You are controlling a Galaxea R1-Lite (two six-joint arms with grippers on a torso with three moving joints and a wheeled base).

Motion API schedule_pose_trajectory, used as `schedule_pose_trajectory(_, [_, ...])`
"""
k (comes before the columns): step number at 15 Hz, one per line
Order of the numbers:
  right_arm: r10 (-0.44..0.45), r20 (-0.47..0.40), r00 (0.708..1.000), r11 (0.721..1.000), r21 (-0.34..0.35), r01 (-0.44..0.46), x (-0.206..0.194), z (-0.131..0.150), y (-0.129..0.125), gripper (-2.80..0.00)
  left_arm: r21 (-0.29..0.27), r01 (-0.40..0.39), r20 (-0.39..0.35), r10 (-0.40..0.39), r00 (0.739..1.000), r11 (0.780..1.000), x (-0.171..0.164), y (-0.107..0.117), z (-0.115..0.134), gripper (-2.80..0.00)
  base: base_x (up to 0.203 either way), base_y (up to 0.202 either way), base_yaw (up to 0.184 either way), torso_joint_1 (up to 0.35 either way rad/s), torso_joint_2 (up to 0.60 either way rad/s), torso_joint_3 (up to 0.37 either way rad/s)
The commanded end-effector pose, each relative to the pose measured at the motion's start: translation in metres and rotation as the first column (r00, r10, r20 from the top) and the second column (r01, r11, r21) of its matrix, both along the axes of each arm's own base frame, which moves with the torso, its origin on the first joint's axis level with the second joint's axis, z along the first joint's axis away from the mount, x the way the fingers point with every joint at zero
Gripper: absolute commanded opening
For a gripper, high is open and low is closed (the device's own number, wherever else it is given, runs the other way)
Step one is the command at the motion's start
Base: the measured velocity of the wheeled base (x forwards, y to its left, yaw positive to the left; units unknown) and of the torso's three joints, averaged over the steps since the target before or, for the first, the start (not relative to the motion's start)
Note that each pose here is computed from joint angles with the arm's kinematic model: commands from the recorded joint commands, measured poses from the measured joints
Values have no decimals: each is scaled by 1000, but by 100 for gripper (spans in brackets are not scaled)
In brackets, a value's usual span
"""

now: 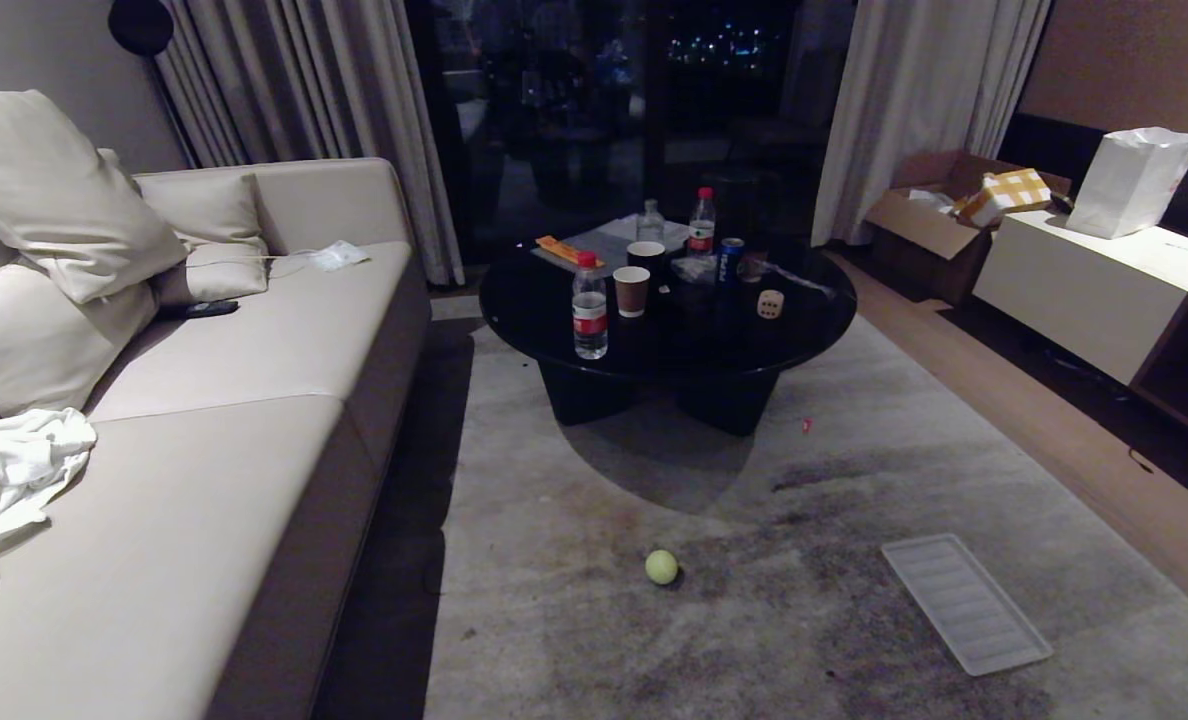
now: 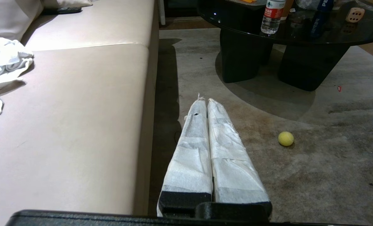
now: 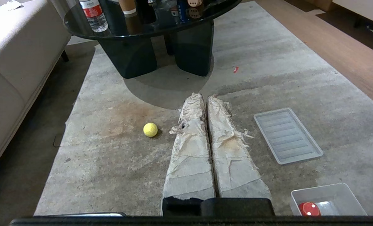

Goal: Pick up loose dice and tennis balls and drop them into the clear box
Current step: Pick up the ball on the floor

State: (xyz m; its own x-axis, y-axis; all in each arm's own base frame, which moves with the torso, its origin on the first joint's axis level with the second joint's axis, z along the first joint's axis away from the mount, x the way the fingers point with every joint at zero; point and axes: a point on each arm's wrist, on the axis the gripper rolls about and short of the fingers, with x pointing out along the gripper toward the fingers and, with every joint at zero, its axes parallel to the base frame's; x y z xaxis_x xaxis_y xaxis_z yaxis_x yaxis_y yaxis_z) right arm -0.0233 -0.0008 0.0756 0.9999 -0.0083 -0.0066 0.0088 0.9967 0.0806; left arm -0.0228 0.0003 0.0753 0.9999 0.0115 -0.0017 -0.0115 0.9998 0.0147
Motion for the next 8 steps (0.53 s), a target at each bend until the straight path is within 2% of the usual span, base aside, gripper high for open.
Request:
schedule_pose_trajectory(1, [0, -1, 1000, 1000, 0, 0, 0, 0, 0, -280, -1, -1, -1, 1, 1000, 1000, 0, 0, 0, -280, 0, 0, 0, 0, 0, 0])
schedule_pose_trajectory(8, [-1, -1, 1000, 1000, 0, 1, 0, 0, 0, -280, -7, -4, -1, 4, 1000, 1000, 0, 0, 0, -280, 0, 0, 0, 0, 0, 0])
